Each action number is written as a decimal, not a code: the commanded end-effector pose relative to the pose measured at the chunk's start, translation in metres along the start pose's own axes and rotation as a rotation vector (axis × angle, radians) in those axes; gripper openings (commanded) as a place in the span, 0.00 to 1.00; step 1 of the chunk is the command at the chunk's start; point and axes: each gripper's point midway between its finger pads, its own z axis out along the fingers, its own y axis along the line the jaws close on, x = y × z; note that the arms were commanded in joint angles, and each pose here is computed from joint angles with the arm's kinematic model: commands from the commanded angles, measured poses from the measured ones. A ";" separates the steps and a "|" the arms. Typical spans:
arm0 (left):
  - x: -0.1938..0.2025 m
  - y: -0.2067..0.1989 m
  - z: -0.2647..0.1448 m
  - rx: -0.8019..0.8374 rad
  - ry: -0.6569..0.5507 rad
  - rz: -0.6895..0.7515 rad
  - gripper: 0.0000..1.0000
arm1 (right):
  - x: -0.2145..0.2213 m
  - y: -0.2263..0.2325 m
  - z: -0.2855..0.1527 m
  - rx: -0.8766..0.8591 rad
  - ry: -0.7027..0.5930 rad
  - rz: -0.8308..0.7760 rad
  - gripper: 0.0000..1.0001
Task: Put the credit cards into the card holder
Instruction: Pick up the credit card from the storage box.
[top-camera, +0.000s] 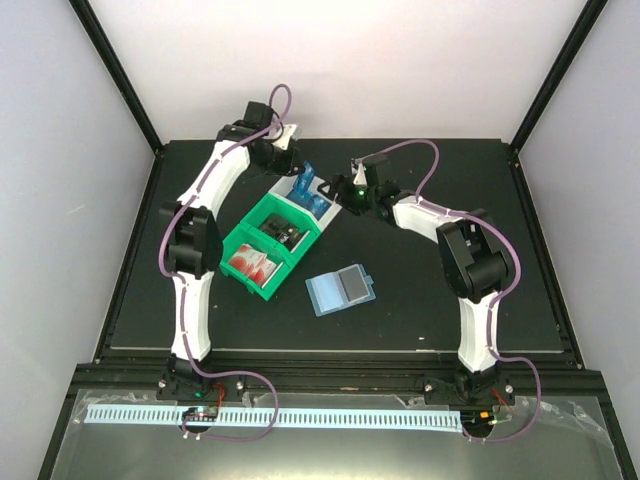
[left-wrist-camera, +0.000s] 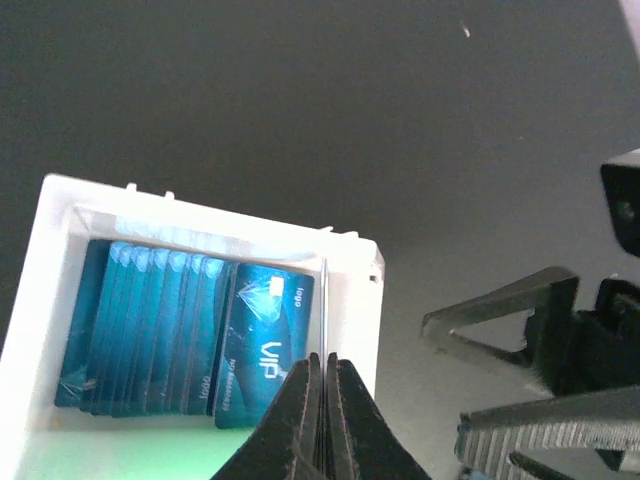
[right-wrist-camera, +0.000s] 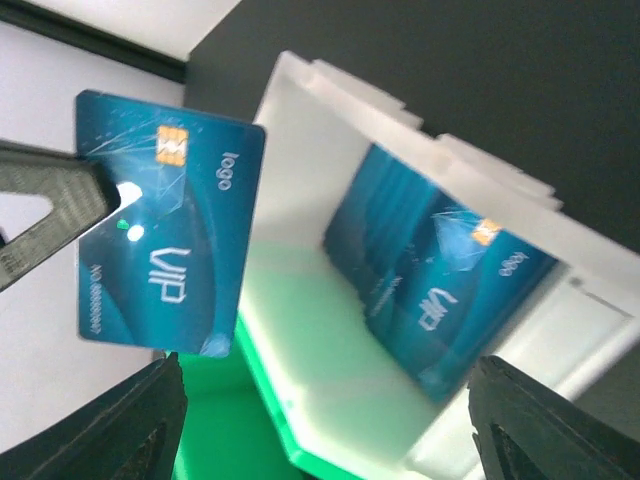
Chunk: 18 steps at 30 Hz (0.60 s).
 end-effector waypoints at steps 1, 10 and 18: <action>-0.013 -0.013 -0.027 0.123 -0.057 -0.160 0.01 | -0.001 0.047 -0.011 -0.191 0.040 -0.023 0.79; 0.006 -0.034 -0.063 0.426 -0.104 -0.637 0.02 | 0.012 0.080 -0.020 -0.315 0.180 0.080 0.73; 0.044 -0.070 -0.094 0.620 -0.032 -0.881 0.02 | 0.038 0.109 -0.047 -0.384 0.253 0.134 0.64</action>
